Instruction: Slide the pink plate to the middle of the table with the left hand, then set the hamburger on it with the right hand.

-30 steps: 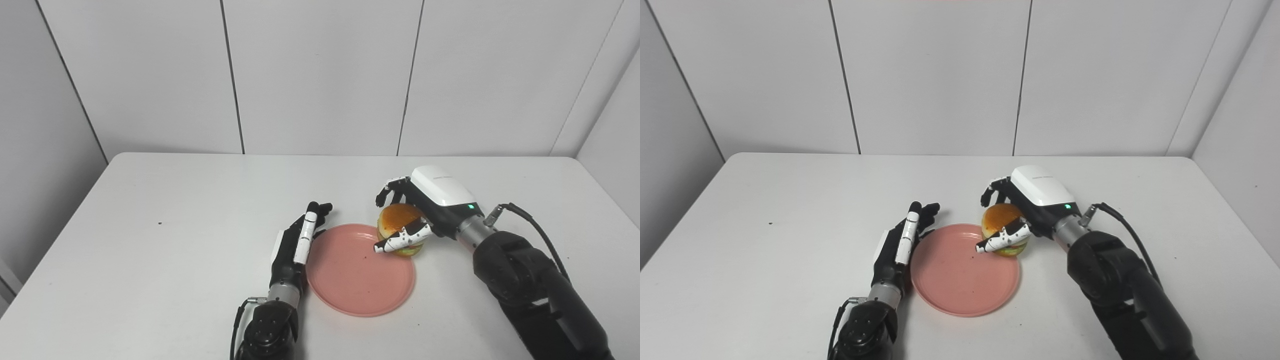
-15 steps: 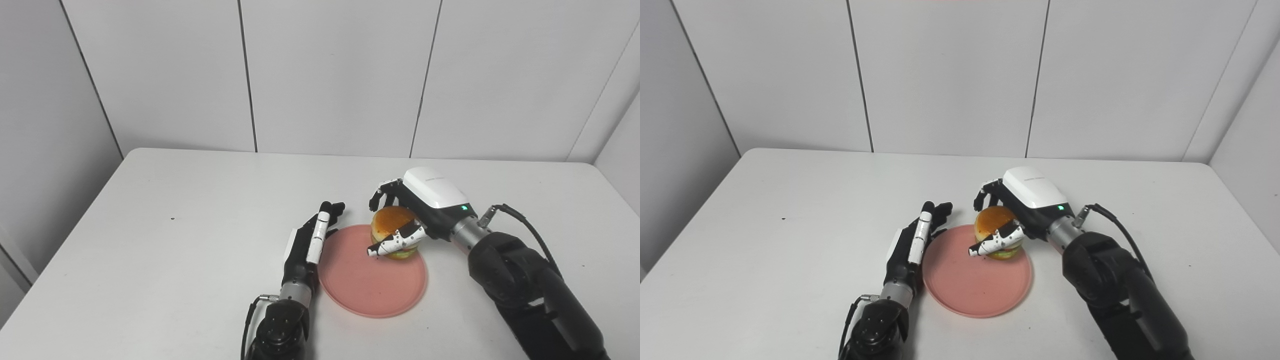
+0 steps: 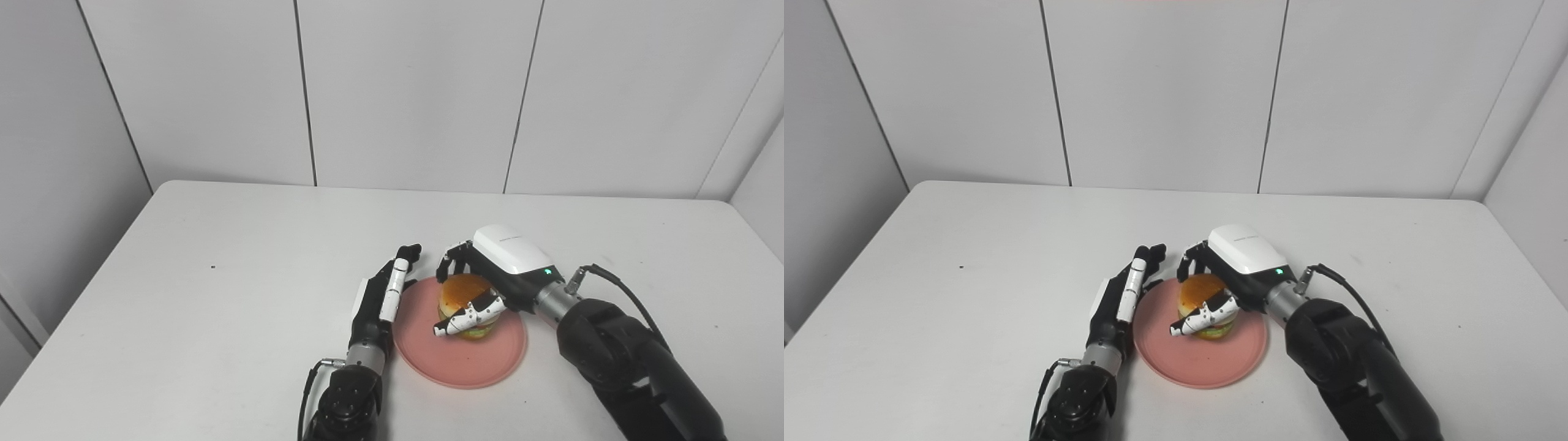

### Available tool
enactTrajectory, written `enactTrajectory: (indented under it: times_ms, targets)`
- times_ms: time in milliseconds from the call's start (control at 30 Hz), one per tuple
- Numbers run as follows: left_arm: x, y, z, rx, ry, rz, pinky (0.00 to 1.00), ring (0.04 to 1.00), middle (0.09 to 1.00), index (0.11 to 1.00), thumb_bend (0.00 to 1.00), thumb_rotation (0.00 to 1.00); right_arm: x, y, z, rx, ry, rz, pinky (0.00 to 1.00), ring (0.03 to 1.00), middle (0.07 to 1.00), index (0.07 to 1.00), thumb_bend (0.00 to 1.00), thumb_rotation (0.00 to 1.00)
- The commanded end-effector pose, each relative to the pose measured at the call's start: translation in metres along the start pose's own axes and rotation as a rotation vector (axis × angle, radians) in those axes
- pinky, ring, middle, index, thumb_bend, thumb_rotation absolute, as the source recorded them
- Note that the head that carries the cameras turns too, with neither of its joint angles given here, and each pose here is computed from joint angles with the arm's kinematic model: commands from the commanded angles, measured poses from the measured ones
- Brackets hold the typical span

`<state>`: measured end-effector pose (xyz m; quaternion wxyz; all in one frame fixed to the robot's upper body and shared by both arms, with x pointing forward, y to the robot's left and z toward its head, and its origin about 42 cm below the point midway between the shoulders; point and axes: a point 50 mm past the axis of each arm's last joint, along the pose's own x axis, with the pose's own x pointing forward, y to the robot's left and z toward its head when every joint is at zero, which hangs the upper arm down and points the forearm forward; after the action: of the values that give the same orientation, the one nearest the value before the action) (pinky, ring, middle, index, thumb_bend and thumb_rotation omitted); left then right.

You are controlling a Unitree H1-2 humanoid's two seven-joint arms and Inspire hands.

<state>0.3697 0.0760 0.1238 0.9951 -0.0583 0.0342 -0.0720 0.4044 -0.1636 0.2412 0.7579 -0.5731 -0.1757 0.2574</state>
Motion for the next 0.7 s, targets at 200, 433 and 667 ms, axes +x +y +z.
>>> enactTrajectory:
  times_ms: [200, 433, 667]
  targets:
    - [0.0, -0.015, -0.002, 0.008, 0.019, -0.025, 0.99, 0.913, 0.823, 0.697, 0.62, 1.0, 0.002, -0.006, 0.009, -0.003, -0.048, -0.041, 0.3, 0.368, 0.449, 0.535, 0.7, 0.4]
    - [-0.001, -0.013, -0.003, 0.013, 0.021, -0.028, 0.89, 0.866, 0.8, 0.706, 0.63, 1.0, 0.004, 0.005, 0.007, -0.016, -0.033, -0.032, 0.3, 0.376, 0.461, 0.558, 0.69, 0.4]
    - [-0.001, -0.012, -0.004, 0.012, 0.023, -0.026, 0.89, 0.862, 0.805, 0.719, 0.63, 1.0, 0.006, 0.012, 0.007, -0.005, -0.012, -0.034, 0.28, 0.363, 0.456, 0.561, 0.7, 0.39]
